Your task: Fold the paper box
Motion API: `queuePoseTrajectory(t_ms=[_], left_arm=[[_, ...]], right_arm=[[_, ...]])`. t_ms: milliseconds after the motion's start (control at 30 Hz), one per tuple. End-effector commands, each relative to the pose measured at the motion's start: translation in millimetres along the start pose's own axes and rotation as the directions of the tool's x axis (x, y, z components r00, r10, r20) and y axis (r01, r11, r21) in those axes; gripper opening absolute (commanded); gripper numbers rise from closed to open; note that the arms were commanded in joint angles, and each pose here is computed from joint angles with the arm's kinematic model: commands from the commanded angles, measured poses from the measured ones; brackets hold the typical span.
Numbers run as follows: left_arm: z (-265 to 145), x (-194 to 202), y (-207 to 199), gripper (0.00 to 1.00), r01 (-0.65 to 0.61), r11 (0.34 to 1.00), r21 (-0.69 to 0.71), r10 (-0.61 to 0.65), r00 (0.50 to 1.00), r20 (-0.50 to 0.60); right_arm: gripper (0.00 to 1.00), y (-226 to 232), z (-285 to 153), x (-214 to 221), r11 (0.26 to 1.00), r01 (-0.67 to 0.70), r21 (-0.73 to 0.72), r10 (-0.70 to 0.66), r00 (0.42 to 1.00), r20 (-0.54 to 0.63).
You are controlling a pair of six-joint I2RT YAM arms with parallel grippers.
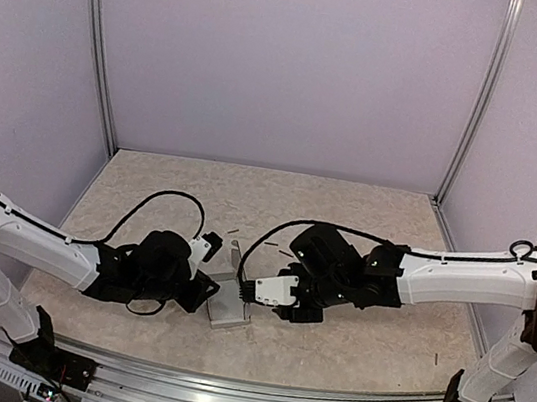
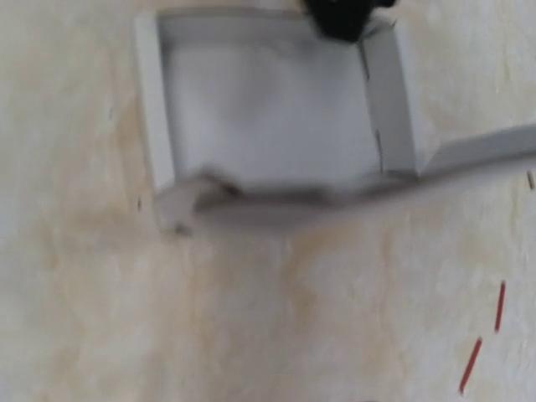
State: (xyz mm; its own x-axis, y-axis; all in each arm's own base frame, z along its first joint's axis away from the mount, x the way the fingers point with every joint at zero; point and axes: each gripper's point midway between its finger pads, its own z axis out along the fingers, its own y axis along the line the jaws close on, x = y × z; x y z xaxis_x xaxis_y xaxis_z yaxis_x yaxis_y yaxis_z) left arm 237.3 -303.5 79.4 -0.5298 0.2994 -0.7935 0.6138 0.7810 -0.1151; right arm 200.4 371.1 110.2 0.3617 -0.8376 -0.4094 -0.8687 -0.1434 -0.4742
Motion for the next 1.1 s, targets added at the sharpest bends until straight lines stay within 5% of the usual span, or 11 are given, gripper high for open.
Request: queuePoseTrajectory(t_ms=[0,333,567,1067], left_arm=[[5.9,18.5,21.2,0.33,0.037,0.997,-0.061,-0.043,0.995,-0.095],[21.6,-38.6,35.9,0.42,-0.249,0.959,0.134,0.235,0.965,0.113],[52.7,-58.1,22.5,0.48,-0.375,0.883,0.284,0.351,0.927,0.133],[52.9,-67.1,-1.2,0.13,-0.421,0.808,0.412,0.381,0.907,0.18]], right_arm=[[0.47,9.4,7.6,-21.4,0.995,-0.062,-0.075,0.067,0.995,0.075],[0.58,15.3,8.9,-37.0,0.978,-0.135,-0.158,0.153,0.982,0.108],[0.59,18.2,8.8,-34.0,0.974,-0.149,-0.168,0.166,0.982,0.093],[0.58,13.5,12.0,-25.3,0.975,-0.169,-0.142,0.179,0.982,0.066]])
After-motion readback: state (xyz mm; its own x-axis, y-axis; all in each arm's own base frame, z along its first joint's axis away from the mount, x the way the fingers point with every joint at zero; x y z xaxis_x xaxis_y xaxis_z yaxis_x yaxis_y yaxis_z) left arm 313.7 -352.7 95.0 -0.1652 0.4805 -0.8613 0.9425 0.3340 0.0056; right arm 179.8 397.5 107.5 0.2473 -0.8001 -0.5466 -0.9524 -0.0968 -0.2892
